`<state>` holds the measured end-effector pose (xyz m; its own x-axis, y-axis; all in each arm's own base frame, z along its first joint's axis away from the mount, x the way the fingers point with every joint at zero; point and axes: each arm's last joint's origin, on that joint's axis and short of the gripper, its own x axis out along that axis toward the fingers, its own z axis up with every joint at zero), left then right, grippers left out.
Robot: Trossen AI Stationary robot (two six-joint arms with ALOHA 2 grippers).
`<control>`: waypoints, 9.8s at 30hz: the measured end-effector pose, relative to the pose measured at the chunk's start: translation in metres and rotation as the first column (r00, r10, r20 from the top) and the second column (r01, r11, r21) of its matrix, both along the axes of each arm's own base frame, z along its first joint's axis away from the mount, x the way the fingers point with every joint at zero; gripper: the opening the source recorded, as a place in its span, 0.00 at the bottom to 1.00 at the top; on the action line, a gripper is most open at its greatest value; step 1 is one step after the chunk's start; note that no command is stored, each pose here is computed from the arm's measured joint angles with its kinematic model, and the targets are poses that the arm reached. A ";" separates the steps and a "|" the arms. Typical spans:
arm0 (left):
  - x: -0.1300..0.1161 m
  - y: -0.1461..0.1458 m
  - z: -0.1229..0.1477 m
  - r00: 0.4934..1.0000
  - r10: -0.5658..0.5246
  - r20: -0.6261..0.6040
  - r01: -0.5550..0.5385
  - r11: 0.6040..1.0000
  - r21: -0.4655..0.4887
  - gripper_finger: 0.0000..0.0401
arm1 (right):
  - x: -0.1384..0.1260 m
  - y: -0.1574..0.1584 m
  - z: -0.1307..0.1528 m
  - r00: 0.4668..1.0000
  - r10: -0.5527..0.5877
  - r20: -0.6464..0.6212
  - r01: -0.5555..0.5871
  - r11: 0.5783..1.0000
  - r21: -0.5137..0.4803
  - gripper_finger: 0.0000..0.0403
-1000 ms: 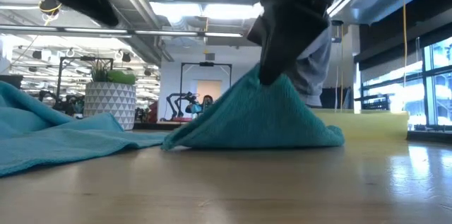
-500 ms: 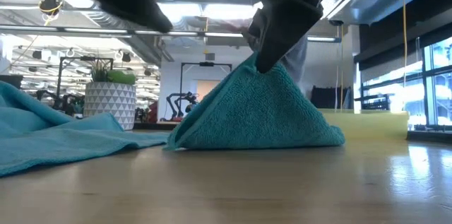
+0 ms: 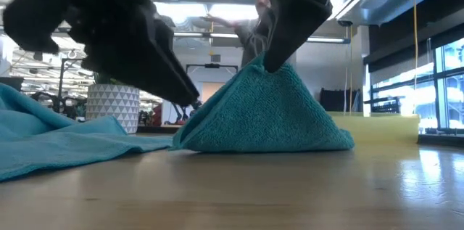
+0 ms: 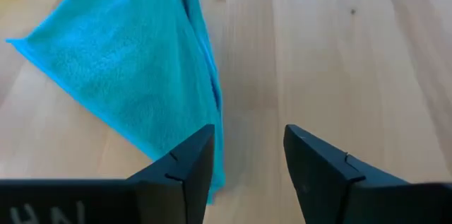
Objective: Fold microfiber towels
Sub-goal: Fold the right blue microfiber towel, then put the folded blue microfiber towel into the bin
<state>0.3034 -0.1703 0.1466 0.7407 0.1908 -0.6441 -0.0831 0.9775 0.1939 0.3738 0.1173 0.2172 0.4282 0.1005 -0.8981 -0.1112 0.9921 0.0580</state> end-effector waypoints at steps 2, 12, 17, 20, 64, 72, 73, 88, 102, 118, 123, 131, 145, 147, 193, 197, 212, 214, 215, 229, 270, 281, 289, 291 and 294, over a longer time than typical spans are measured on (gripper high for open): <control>0.002 0.002 -0.006 1.000 0.014 -0.013 -0.014 1.000 0.018 0.41 | 0.000 0.000 0.001 1.000 -0.001 0.004 0.001 1.000 0.002 0.03; 0.014 0.021 -0.022 0.995 0.095 -0.034 -0.093 0.994 0.057 0.41 | -0.001 0.000 0.003 1.000 -0.001 0.006 0.001 1.000 0.003 0.02; 0.018 0.029 -0.022 0.993 0.118 -0.030 -0.116 0.992 0.055 0.41 | -0.001 0.000 0.003 1.000 0.001 0.003 -0.001 1.000 0.007 0.02; 0.019 0.031 -0.022 0.992 0.122 -0.032 -0.120 0.992 0.048 0.41 | -0.001 0.000 0.003 1.000 0.001 0.002 -0.001 1.000 0.006 0.01; 0.008 0.032 0.047 0.999 -0.052 0.016 0.054 0.912 -0.407 0.00 | -0.033 0.031 0.011 0.995 -0.039 -0.096 0.041 0.999 0.021 0.02; 0.016 0.042 0.054 0.996 -0.072 0.052 0.088 0.850 -0.519 0.00 | -0.043 0.038 0.011 0.989 -0.076 -0.127 0.069 0.996 -0.054 0.02; 0.017 0.046 0.055 0.997 -0.063 0.054 0.082 0.848 -0.523 0.01 | -0.045 0.037 0.010 0.986 -0.093 -0.140 0.083 0.994 -0.074 0.02; 0.029 0.107 0.048 0.998 -0.062 -0.031 0.038 0.865 -0.500 0.00 | -0.038 -0.015 0.008 0.976 -0.150 -0.155 0.093 0.941 -0.326 0.02; 0.023 0.124 0.040 0.990 0.000 -0.140 -0.058 0.908 -0.415 0.01 | -0.023 -0.053 -0.011 0.990 -0.091 -0.104 0.053 0.945 -0.323 0.02; 0.020 0.139 0.034 0.977 0.101 -0.189 -0.138 0.972 -0.193 0.02 | -0.022 -0.088 -0.035 0.984 -0.160 -0.078 0.137 0.960 -0.243 0.02; 0.020 0.140 0.034 0.976 0.104 -0.190 -0.141 0.971 -0.192 0.06 | -0.021 -0.088 -0.035 0.984 -0.161 -0.071 0.139 0.959 -0.246 0.02; 0.020 0.141 0.034 0.977 0.096 -0.191 -0.128 0.978 -0.164 0.15 | -0.027 -0.093 -0.043 0.974 -0.200 -0.103 0.171 0.956 -0.237 0.11; 0.020 0.141 0.034 0.973 0.145 -0.182 -0.181 0.964 -0.197 0.25 | -0.031 -0.095 -0.038 0.968 -0.231 -0.100 0.187 0.926 -0.328 0.33; 0.020 0.137 0.034 0.972 0.152 -0.180 -0.192 0.953 -0.236 0.25 | -0.032 -0.096 -0.034 0.966 -0.241 -0.090 0.195 0.915 -0.353 0.35; -0.060 0.043 0.119 0.946 0.313 0.084 -0.234 0.839 -0.491 0.24 | -0.071 -0.169 -0.038 0.742 -0.604 -0.290 0.656 0.565 0.500 0.65; -0.059 0.043 0.120 0.944 0.316 0.091 -0.232 0.837 -0.495 0.24 | -0.072 -0.176 -0.052 0.728 -0.631 -0.269 0.666 0.557 0.497 0.65; -0.059 0.043 0.120 0.940 0.329 0.089 -0.240 0.823 -0.514 0.24 | -0.065 -0.183 -0.100 0.747 -0.598 -0.291 0.644 0.540 0.542 0.65; -0.059 0.043 0.120 0.939 0.333 0.083 -0.243 0.816 -0.524 0.24 | -0.063 -0.183 -0.104 0.760 -0.588 -0.277 0.627 0.552 0.550 0.65; -0.059 0.043 0.120 0.938 0.336 0.079 -0.246 0.810 -0.533 0.24 | -0.061 -0.183 -0.105 0.767 -0.585 -0.263 0.616 0.558 0.556 0.65; -0.064 0.060 0.138 0.919 0.370 0.133 -0.238 0.794 -0.560 0.24 | -0.049 -0.187 -0.120 0.807 -0.566 -0.169 0.539 0.587 0.604 0.57; -0.065 0.077 0.150 0.901 0.403 0.157 -0.237 0.763 -0.601 0.24 | -0.027 -0.197 -0.059 0.914 -0.381 -0.140 0.405 0.873 0.272 0.01; -0.072 0.100 0.167 0.870 0.436 0.230 -0.228 0.770 -0.596 0.24 | -0.033 -0.233 -0.014 0.896 -0.376 -0.236 0.415 0.899 0.143 0.01; -0.073 0.100 0.168 0.884 0.398 0.246 -0.210 0.808 -0.551 0.24 | -0.043 -0.264 0.021 0.881 -0.401 -0.252 0.436 0.894 0.103 0.01; -0.073 0.100 0.168 0.884 0.398 0.245 -0.211 0.808 -0.550 0.24 | -0.048 -0.276 0.025 0.865 -0.434 -0.252 0.465 0.882 0.079 0.01; -0.073 0.100 0.168 0.884 0.397 0.245 -0.211 0.808 -0.550 0.24 | -0.063 -0.298 0.025 0.820 -0.499 -0.280 0.531 0.846 0.049 0.01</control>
